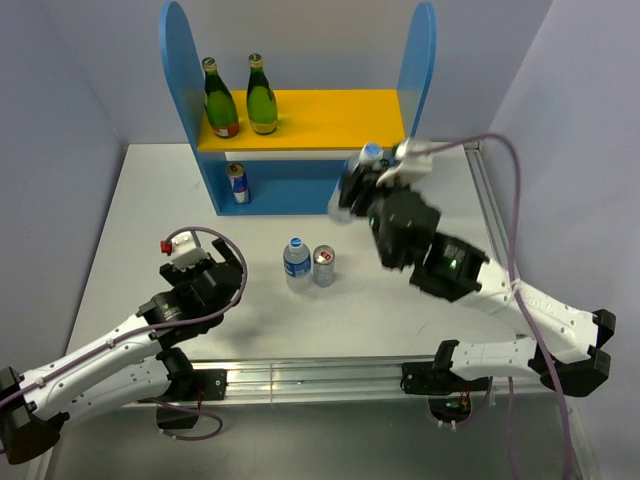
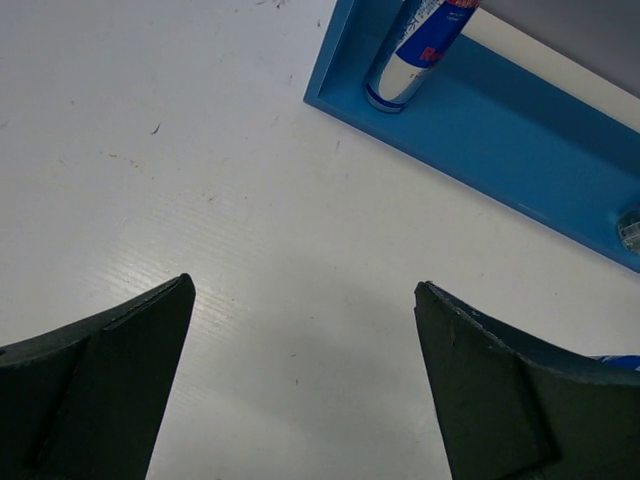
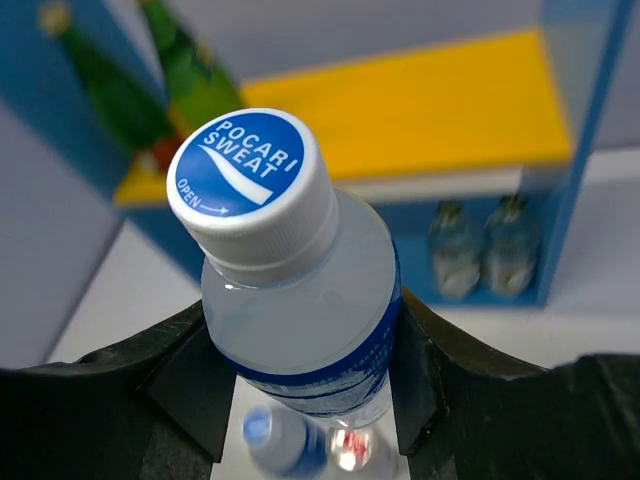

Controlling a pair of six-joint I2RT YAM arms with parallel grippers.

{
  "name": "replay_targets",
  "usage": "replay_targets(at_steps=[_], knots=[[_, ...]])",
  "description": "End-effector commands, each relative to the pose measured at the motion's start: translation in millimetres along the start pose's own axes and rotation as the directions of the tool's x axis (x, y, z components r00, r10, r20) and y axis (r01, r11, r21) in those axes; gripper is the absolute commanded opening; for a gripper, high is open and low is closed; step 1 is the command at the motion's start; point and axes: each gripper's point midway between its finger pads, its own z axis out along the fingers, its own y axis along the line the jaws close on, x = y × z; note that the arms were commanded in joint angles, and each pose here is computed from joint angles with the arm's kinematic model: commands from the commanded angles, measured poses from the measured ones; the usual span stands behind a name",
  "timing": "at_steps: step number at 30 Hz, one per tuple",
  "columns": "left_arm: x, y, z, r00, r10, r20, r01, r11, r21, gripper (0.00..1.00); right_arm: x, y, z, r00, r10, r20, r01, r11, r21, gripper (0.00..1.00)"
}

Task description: Place and organize the beverage onto the shelf

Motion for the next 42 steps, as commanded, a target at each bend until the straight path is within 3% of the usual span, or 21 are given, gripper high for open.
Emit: replay_targets(at_steps=[1, 5, 7, 8, 10, 12, 19, 29, 33, 34, 37, 42], knots=[[-6, -2, -3, 0.999, -0.039, 0.014, 0.039, 0.999, 0.025, 0.98, -94, -10, 25, 0.985, -0.002, 0.173, -0.008, 0.998, 0.056, 0.00], [-6, -3, -3, 0.999, -0.045, 0.012, 0.044, 0.998, 0.036, 0.98, -147, -3, 69, 0.969, -0.020, 0.245, -0.001, 0.997, 0.082, 0.00], [-5, -3, -3, 0.999, -0.039, 0.008, 0.039, 0.999, 0.036, 0.98, -146, 0, 99, 0.971, -0.052, 0.233, 0.030, 0.995, 0.099, 0.00], [-5, -4, -3, 0.999, -0.040, 0.005, 0.040, 0.998, 0.039, 0.98, -171, -11, 104, 0.961, -0.044, 0.273, 0.009, 0.992, 0.129, 0.00], [-5, -5, -3, 0.999, -0.037, 0.005, 0.036, 0.998, 0.042, 0.98, -166, -13, 136, 0.965, -0.062, 0.255, 0.025, 0.989, 0.147, 0.00], [-3, -6, -4, 0.999, -0.034, -0.003, 0.034, 0.998, 0.051, 0.98, -189, -28, 147, 0.955, -0.052, 0.292, 0.000, 0.984, 0.176, 0.00], [-2, -8, -5, 0.999, -0.039, -0.008, 0.039, 0.997, 0.067, 0.98, -179, -60, 200, 0.956, -0.071, 0.285, -0.001, 0.970, 0.243, 0.00], [-1, -8, -4, 0.999, -0.031, -0.010, 0.031, 0.997, 0.064, 0.98, -148, -93, 213, 0.967, -0.058, 0.249, -0.024, 0.949, 0.316, 0.00], [-1, -8, -4, 0.999, -0.034, -0.014, 0.034, 0.997, 0.065, 0.98, -138, -99, 209, 0.969, -0.046, 0.241, -0.037, 0.943, 0.330, 0.64], [-2, -9, -5, 0.999, -0.036, -0.014, 0.037, 0.997, 0.067, 0.98, -131, -103, 209, 0.972, -0.040, 0.231, -0.043, 0.939, 0.342, 0.94], [-2, -9, -5, 0.999, -0.034, -0.015, 0.035, 0.997, 0.069, 0.98, -129, -104, 203, 0.973, -0.029, 0.230, -0.053, 0.939, 0.341, 1.00], [-2, -9, -5, 0.999, -0.031, -0.013, 0.032, 0.997, 0.068, 0.98, -130, -106, 179, 0.972, -0.005, 0.237, -0.076, 0.939, 0.334, 1.00]])
